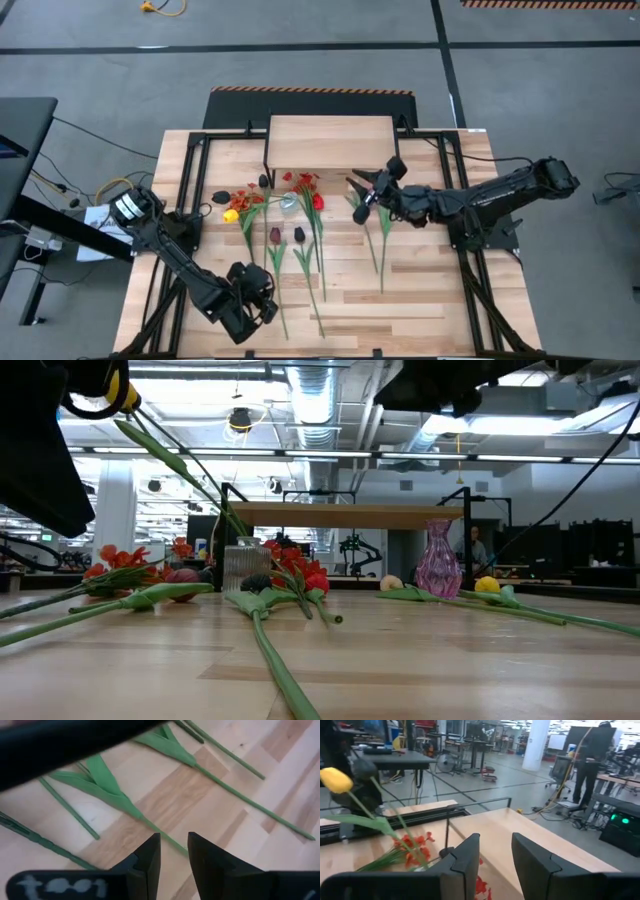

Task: Pick and place flowers into a vace then onto a shelf
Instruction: Put the dark red flower into the transparent vase

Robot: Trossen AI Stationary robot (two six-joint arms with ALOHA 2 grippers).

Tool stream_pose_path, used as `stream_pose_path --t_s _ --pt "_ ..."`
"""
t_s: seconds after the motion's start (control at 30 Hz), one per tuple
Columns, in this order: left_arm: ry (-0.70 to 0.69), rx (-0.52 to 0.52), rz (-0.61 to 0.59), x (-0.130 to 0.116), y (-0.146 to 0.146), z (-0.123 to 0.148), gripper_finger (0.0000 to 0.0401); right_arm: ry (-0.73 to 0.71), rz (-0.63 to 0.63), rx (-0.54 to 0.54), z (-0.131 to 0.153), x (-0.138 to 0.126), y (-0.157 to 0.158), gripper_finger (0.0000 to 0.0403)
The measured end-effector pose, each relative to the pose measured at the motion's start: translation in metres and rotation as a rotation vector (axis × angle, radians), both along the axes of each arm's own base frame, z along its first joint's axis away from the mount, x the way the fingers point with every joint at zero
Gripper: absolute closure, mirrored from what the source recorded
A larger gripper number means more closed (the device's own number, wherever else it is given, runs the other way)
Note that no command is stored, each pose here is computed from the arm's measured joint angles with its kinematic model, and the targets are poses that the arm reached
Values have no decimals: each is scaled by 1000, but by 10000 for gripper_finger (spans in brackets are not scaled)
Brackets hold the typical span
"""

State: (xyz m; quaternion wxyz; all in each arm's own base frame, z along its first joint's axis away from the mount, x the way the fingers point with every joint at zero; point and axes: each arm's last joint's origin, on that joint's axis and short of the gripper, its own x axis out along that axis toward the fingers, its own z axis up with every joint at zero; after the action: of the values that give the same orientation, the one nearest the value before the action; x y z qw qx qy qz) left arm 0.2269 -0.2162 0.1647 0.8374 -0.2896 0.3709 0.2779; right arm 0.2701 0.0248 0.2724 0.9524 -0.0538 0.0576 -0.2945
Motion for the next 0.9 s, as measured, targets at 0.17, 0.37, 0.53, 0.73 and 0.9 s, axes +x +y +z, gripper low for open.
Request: stream_pose_path --t_s 0.17,0.37,0.53,0.73,0.9 --pt "0 -5 6 0 0 0 315 -11 -12 2 1 0 -3 294" --pt "25 1 -19 2 2 0 315 -42 -11 3 4 1 -3 294" --pt "33 10 -32 2 2 -1 315 -62 -6 -28 8 2 -3 294" --pt "0 -40 -27 11 3 0 315 -75 -29 -26 8 2 -10 294" --pt "-27 -65 -5 15 3 1 315 -61 -43 -23 5 4 -15 294"
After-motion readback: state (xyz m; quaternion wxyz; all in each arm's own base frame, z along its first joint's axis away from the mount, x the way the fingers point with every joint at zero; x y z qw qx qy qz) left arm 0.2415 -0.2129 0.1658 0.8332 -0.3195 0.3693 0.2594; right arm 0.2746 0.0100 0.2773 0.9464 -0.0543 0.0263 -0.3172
